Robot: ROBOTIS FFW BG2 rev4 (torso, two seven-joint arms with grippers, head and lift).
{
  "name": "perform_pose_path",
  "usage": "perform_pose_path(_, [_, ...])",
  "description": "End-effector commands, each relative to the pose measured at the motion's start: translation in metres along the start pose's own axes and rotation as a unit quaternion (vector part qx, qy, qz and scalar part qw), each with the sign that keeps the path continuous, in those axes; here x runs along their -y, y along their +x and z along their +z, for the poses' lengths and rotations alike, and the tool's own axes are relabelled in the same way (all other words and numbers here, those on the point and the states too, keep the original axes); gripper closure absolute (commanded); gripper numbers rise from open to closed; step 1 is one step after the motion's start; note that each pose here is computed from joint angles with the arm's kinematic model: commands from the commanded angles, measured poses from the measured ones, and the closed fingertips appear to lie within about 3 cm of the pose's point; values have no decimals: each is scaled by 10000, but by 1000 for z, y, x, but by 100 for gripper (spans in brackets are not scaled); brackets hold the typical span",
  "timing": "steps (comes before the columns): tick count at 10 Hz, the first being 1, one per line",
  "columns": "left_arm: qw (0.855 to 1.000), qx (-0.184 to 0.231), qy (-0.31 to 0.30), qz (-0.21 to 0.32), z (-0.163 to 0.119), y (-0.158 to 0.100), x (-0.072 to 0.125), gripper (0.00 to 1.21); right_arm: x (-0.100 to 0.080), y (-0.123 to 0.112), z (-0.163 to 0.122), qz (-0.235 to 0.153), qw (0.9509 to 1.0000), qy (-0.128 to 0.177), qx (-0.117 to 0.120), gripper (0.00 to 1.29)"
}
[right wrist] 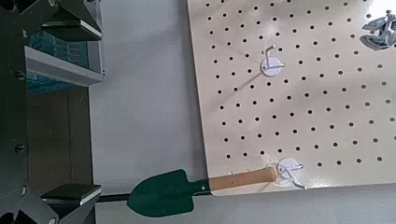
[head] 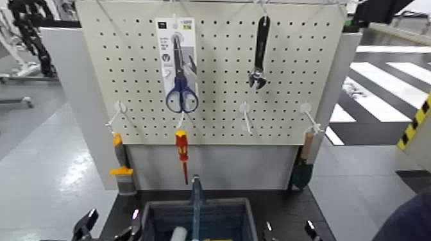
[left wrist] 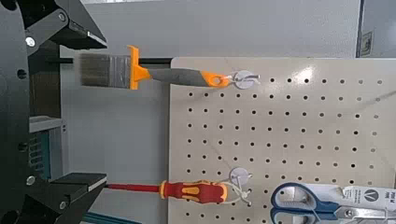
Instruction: Grasp the handle of the crate.
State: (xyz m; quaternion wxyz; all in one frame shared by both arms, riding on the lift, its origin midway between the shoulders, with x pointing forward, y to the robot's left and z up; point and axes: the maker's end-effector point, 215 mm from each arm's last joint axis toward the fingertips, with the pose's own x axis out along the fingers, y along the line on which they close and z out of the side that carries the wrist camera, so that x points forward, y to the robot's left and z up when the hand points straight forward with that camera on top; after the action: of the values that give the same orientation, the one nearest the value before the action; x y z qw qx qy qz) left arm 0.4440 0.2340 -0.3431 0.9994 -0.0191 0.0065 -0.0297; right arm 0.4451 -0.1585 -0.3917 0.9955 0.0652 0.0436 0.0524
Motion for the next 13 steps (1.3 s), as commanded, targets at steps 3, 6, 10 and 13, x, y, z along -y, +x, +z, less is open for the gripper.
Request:
perform_pose_path(3, [10000, 32, -54, -9, 1, 2, 0, 27, 0, 0, 0, -1, 10000, -4, -7, 15])
perform_pose_path(6, [9979, 227, -280, -535, 16, 14, 12, 22, -2, 0, -3, 21, 10000, -4, -41, 15])
perform_pose_path(10, [9911, 183, -1044, -803, 23, 22, 24, 7, -4, 0, -4, 40, 10000, -9, -76, 15])
perform_pose_path(13, [9679, -230, -2068, -1412, 18, 35, 42, 11, -5, 1, -4, 61, 9999, -16, -79, 15])
